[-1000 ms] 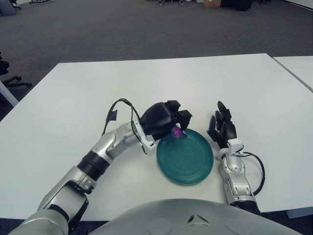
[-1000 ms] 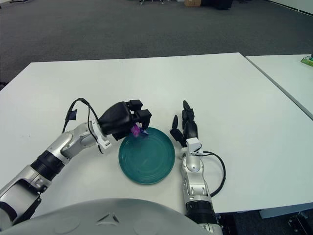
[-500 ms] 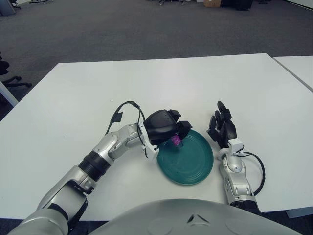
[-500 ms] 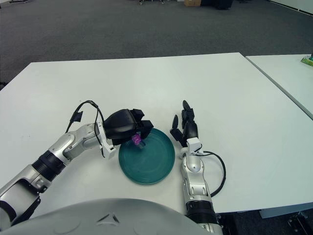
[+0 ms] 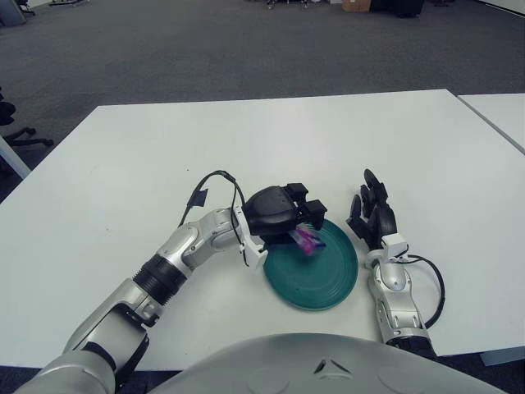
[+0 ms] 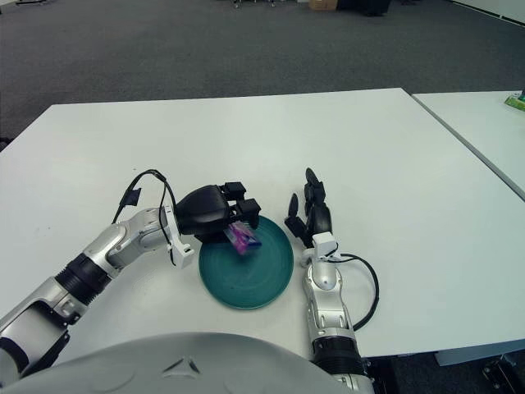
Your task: Put the gum into the plate.
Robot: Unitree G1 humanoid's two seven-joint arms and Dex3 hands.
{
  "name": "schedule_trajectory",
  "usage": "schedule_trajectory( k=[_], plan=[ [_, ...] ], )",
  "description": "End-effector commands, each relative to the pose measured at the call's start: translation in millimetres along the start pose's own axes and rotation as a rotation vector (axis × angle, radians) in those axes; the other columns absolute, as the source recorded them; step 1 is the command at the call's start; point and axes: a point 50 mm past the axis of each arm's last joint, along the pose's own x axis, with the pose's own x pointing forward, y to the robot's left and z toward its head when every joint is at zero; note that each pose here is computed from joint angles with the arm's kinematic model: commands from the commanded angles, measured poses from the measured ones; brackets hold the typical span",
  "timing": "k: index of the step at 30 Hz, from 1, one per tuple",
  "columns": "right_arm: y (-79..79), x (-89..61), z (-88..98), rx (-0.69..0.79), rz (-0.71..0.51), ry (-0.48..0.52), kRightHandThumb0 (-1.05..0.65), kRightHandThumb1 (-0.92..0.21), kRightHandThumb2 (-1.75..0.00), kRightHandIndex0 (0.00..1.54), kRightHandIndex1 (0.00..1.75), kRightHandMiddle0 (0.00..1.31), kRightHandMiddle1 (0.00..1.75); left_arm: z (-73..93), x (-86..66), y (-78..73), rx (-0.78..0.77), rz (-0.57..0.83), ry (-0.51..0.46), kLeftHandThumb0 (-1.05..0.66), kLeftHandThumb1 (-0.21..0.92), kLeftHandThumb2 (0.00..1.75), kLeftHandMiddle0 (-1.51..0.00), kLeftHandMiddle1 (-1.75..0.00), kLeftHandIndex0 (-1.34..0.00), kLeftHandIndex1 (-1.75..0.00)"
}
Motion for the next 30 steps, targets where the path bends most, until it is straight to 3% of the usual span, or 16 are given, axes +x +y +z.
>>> schedule_trajectory(
  k=[1, 8, 30],
  plan=[
    [-4.7, -28.0, -54.8, -0.040, 0.007, 0.314, -0.79, -0.92, -0.91, 0.04, 0.00, 0.00, 0.12, -4.8, -5.9, 2.0, -0.009, 0.013, -0.002, -1.03, 0.92, 0.53, -0.02, -0.09, 0.00, -0.18],
    [-4.0, -26.0, -56.6, -0.052, 0.010, 0.336, -0.83, -0.92, -0.91, 0.00, 0.00, 0.00, 0.06, -6.5, -8.3, 3.2, -0.057, 0.028, -0.015, -1.05, 0.92, 0.51, 0.00, -0.01, 0.00, -0.01],
    [-2.6, -24.8, -56.3, 0.009, 0.008, 0.334, -0.79, -0.92, -0.90, 0.02, 0.01, 0.00, 0.07, -11.9, -13.4, 9.5, -0.184, 0.068, -0.014, -1.05, 0.92, 0.43, 0.00, 0.00, 0.00, 0.00]
  ],
)
